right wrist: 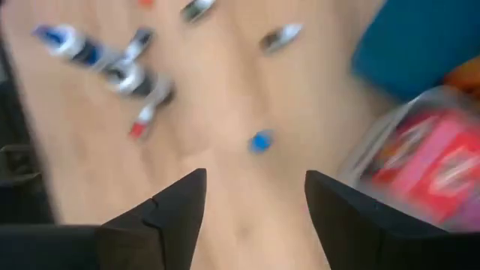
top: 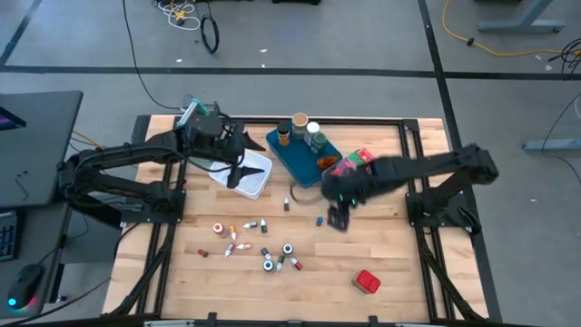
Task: Pick & Place Kitchen Items
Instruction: Put the red seasoning can into the blue bin
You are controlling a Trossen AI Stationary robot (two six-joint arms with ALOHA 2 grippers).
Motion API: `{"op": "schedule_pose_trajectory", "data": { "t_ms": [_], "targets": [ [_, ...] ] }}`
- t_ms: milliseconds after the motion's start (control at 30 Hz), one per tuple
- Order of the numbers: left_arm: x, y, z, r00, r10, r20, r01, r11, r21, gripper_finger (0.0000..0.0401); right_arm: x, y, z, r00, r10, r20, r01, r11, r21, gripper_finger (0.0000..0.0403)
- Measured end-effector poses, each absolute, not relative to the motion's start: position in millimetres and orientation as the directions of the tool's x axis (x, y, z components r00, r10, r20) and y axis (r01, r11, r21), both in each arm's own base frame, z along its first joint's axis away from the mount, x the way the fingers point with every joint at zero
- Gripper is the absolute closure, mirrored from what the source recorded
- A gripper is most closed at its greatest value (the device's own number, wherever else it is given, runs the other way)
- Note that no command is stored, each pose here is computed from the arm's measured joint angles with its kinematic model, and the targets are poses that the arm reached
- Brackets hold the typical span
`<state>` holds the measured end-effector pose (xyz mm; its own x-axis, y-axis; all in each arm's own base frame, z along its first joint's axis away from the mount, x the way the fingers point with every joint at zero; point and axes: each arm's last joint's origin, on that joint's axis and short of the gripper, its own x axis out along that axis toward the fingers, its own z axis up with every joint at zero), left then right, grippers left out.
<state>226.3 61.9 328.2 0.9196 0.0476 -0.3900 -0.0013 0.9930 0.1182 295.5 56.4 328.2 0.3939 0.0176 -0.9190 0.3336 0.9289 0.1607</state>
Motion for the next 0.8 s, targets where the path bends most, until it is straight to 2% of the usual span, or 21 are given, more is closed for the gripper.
{"op": "schedule_pose_trajectory", "data": {
  "t_ms": [133, 367, 567, 800],
  "targets": [
    [226.9, 59.5, 328.3, 0.92, 0.039, -0.389, 0.008, 0.993, 0.119, 0.0096, 281.0, 97.5, 326.7, 0.353, 0.065, -0.933, 0.389, 0.897, 0.209, 0.0174],
    [227.9, 58.7, 330.0, 0.927, 0.037, -0.372, 0.01, 0.992, 0.124, 0.0096, 255.1, 155.4, 323.3, 0.272, 0.196, -0.942, 0.544, 0.776, 0.319, 0.0175],
    [227.8, 58.8, 330.1, 0.928, 0.038, -0.371, 0.01, 0.992, 0.125, 0.0096, 238.1, 182.6, 321.9, 0.227, 0.248, -0.942, 0.528, 0.781, 0.333, 0.0174],
    [227.8, 59.5, 329.9, 0.925, 0.063, -0.374, -0.015, 0.992, 0.129, 0.0096, 234.8, 201.1, 308.1, 0.192, 0.199, -0.961, 0.555, 0.785, 0.274, 0.016]
  ]
}}
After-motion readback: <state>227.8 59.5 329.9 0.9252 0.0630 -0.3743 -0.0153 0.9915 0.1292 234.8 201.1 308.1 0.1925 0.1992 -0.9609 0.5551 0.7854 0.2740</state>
